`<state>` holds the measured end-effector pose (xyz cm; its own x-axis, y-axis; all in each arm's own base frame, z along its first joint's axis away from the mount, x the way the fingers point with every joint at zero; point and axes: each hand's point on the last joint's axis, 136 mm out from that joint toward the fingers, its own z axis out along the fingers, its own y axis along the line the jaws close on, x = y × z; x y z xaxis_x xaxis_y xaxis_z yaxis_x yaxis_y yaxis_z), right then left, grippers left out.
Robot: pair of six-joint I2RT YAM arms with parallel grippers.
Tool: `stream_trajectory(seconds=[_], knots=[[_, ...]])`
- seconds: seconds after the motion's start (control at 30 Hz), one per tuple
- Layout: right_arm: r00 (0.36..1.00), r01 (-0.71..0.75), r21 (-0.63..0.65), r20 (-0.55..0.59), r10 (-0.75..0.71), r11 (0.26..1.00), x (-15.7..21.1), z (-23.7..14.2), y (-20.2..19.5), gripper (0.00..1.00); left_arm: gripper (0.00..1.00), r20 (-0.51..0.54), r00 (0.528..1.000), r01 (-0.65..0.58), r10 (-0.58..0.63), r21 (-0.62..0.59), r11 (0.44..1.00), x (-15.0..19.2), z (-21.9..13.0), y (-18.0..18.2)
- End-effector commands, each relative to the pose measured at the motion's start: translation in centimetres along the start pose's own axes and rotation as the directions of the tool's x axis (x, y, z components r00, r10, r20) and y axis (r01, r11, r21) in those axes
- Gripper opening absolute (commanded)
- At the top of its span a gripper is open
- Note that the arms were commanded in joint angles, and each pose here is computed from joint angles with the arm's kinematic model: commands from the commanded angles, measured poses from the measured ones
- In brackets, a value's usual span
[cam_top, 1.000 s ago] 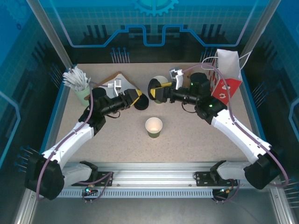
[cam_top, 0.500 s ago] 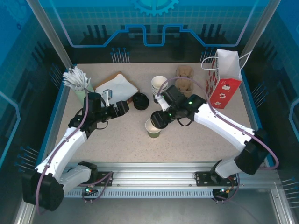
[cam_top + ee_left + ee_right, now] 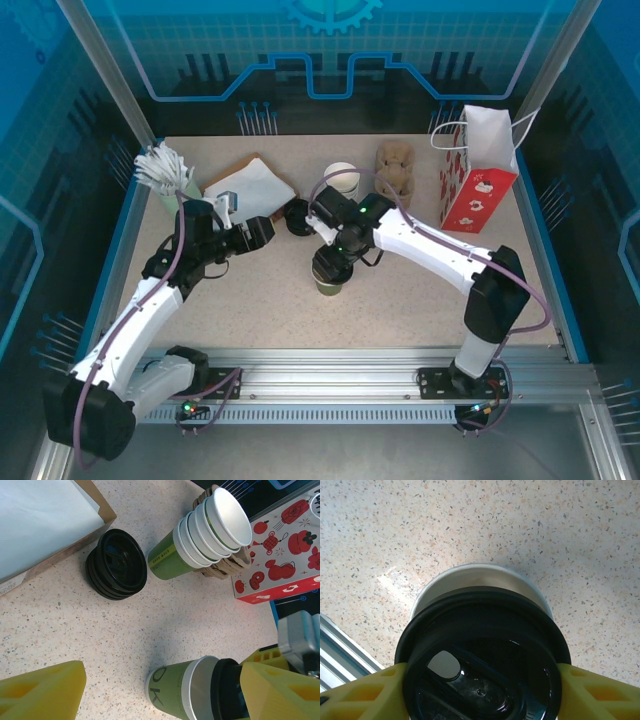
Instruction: Pack the takeout coffee
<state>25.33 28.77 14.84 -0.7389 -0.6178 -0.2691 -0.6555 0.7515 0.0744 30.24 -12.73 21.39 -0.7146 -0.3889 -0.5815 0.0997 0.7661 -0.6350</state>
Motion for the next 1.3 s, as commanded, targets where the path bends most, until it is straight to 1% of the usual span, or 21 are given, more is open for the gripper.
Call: stream_trajectory(seconds=[0.0, 0.43, 0.73, 1.27], knots=[[0.999, 0.039, 0.021, -0.038, -0.038, 0.999, 0.2, 0.1, 0.4, 0.55, 0.82, 0.007, 0.999, -0.031, 0.031, -0.020, 0.999, 0.3, -0.4, 0.6], [0.997, 0.049, 0.026, -0.066, -0.047, 0.998, -0.1, 1.6, 0.5, 0.56, 0.82, 0.011, 0.999, -0.036, 0.036, -0.010, 0.999, 0.4, -0.5, 0.5], [0.997, 0.058, 0.025, -0.060, -0.057, 0.998, -0.6, 1.5, 0.9, 0.56, 0.82, 0.007, 0.999, -0.032, 0.032, -0.006, 0.999, 0.6, -0.5, 0.5], [0.990, 0.064, 0.045, -0.131, -0.058, 0.997, 1.3, 2.9, 0.5, 0.57, 0.82, -0.001, 0.999, -0.032, 0.032, -0.009, 0.999, 0.9, -0.5, 0.7]])
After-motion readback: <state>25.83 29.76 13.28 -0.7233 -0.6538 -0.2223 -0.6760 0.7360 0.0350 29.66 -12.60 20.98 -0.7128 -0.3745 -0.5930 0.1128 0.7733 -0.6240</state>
